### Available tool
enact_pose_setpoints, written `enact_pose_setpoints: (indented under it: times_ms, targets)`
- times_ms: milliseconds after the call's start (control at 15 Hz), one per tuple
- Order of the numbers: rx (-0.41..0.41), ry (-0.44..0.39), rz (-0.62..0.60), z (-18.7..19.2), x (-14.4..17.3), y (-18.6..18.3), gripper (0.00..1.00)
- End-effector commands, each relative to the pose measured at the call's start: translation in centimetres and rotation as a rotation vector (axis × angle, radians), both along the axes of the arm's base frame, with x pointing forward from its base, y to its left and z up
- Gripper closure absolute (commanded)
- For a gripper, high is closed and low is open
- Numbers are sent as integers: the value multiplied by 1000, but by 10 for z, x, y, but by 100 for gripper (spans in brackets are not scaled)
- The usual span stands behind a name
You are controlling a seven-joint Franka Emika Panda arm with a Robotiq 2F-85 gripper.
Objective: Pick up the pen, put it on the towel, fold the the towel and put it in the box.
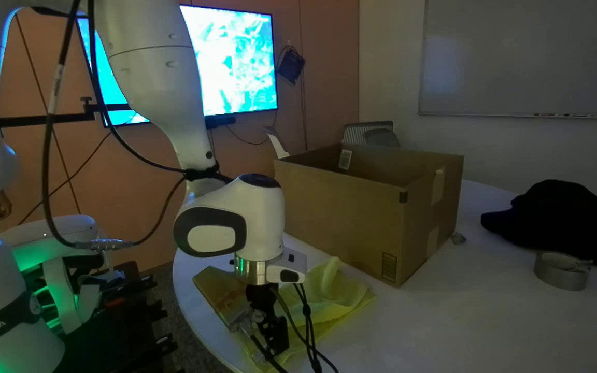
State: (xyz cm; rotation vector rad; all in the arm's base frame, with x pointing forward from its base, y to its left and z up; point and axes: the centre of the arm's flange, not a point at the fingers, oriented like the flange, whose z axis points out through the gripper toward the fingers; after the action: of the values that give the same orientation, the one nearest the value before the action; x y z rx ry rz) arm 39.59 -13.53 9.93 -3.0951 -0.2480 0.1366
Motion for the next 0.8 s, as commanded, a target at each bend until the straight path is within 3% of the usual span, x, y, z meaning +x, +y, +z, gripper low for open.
enact_pose_setpoints:
  times_ms: [0, 67, 133, 200, 733]
  targets:
    - [-60, -17, -28, -16, 6, 10, 0]
    - [-73, -14, -32, -17, 6, 11, 0]
    - [-85, -11, -36, -17, 7, 11, 9]
    - [-91, -4, -38, -19, 7, 11, 27]
    - [-79, 38, 13, 3, 3, 0, 87]
